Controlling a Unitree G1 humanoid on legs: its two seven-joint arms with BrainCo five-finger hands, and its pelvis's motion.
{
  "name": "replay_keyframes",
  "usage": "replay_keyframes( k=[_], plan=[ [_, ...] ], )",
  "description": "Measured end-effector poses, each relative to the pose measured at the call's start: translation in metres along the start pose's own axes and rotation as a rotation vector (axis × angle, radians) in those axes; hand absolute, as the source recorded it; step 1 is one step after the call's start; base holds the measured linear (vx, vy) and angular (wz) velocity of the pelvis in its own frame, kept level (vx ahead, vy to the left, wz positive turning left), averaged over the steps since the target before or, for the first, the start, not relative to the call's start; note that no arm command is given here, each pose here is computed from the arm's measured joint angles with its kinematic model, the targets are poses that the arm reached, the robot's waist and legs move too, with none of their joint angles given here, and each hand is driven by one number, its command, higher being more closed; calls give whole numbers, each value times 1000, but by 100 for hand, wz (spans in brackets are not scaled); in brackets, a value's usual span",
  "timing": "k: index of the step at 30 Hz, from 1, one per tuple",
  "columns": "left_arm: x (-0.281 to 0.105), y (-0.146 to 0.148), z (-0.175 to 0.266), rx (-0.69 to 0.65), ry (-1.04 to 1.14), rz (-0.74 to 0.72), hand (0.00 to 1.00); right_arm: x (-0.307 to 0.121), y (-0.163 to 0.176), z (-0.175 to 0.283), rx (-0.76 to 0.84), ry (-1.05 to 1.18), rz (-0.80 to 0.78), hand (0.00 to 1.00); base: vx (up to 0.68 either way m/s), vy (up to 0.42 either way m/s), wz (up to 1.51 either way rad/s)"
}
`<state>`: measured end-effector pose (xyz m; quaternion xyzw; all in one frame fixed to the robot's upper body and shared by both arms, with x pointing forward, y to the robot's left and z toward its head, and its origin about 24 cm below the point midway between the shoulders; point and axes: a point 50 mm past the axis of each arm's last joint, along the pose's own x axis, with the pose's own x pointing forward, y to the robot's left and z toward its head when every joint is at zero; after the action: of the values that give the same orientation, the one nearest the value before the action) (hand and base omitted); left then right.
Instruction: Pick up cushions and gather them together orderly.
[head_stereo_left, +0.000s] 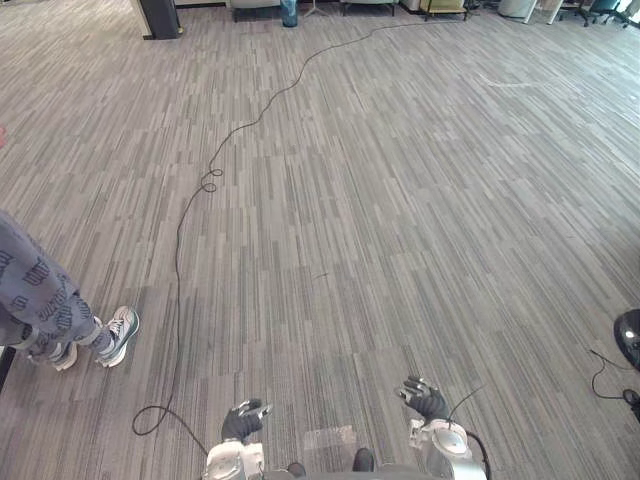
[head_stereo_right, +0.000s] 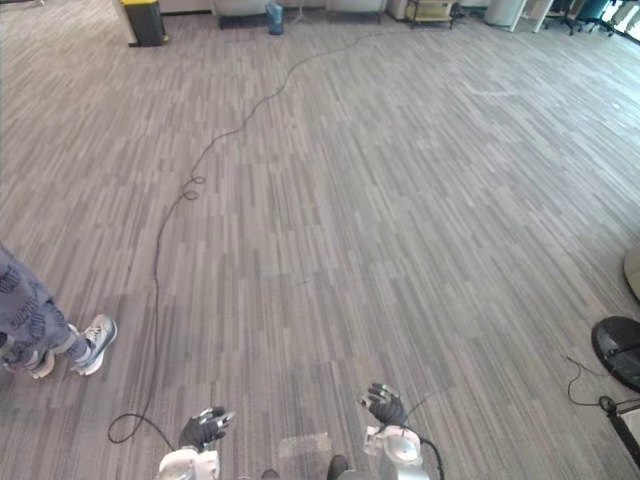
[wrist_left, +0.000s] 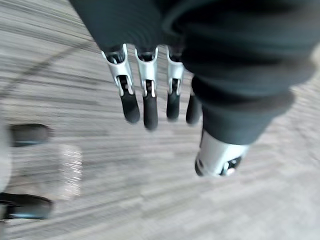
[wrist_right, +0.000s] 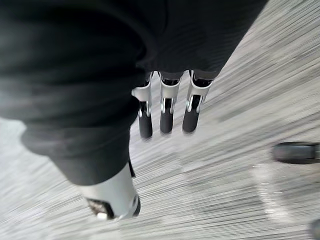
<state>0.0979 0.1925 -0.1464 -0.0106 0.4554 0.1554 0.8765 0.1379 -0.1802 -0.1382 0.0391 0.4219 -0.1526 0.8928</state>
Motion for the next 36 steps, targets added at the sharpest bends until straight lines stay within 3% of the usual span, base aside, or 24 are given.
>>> replay_keyframes(
  k=[15,36],
  plan=[
    [7,6,-7,-40,85,39,0,1,-14,-27,61,161,-80,0,-36,-11,2],
    [12,6,1,8,77,30,0,0,-18,-33,144,198,-107,0,-39,-13,7]
  ],
)
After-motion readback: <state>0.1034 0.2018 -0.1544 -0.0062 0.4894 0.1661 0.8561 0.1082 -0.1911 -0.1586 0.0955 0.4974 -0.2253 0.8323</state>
